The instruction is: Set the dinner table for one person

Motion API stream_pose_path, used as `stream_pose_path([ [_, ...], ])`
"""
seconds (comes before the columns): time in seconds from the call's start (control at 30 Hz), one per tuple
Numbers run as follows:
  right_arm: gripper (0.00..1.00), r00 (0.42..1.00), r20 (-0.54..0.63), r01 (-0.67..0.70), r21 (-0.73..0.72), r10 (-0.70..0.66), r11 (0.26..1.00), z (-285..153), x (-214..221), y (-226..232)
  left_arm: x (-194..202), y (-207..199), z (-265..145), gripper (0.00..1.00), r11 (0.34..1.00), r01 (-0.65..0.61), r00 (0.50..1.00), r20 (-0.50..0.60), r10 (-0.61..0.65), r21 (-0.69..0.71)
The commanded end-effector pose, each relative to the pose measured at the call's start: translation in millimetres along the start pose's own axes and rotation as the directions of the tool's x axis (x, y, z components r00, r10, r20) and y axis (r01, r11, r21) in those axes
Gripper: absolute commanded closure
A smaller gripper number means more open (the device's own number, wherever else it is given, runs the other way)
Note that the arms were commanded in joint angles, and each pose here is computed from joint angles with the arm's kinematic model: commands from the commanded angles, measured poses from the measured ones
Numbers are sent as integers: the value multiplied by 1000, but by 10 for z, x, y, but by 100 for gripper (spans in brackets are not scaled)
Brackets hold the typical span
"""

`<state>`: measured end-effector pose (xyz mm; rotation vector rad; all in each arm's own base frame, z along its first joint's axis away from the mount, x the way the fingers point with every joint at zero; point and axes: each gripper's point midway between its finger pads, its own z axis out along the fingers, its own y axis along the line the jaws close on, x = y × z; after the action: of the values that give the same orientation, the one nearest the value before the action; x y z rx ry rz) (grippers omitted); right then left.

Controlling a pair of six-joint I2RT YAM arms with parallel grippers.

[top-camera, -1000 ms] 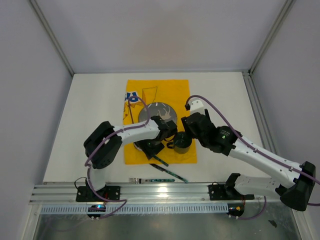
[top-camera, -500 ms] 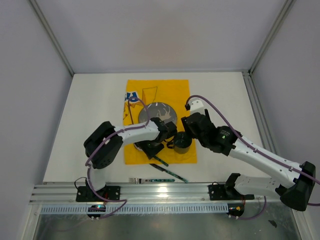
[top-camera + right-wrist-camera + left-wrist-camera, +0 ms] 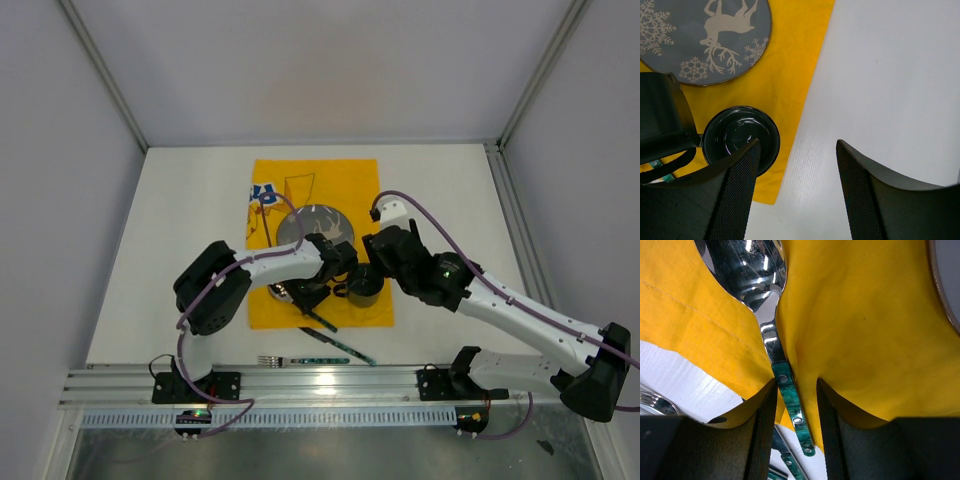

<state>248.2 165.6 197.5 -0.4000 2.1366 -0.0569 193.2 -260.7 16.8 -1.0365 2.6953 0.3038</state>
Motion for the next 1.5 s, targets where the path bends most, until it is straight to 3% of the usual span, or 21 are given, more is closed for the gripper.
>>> stream_pose_path([
  [0.0,34,1000,13,-23,7,23,1000,23,-30,-1,-52,-64,-33,61,1000,1,1000,31,-1,17],
  [0.1,34,1000,14,-25,9,25,1000,27,-22,-3,-51,-55,-24,66,1000,0,1000,31,0,13],
  [0.33,34,1000,-1,-13,9,13,1000,64,33,21,-33,-57,-22,90,1000,-6,1000,22,6,12],
  [0.77,34,1000,-21,-10,5,10,1000,123,121,60,-101,-54,-213,91,998,-63,997,34,64,-26],
  [1.03,34,1000,-24,1,2,-1,1000,160,134,86,-405,52,-516,100,991,-127,981,139,132,-40],
  [1.27,34,1000,-18,11,3,-11,1000,186,115,94,-676,223,-685,100,928,-352,903,214,372,-123],
  [1.43,34,1000,-14,13,0,-13,1000,199,92,110,-746,399,-778,100,816,-548,800,168,575,-184],
  [1.47,34,1000,-15,16,2,-16,1000,207,94,108,-749,436,-804,100,767,-615,755,145,640,-183],
])
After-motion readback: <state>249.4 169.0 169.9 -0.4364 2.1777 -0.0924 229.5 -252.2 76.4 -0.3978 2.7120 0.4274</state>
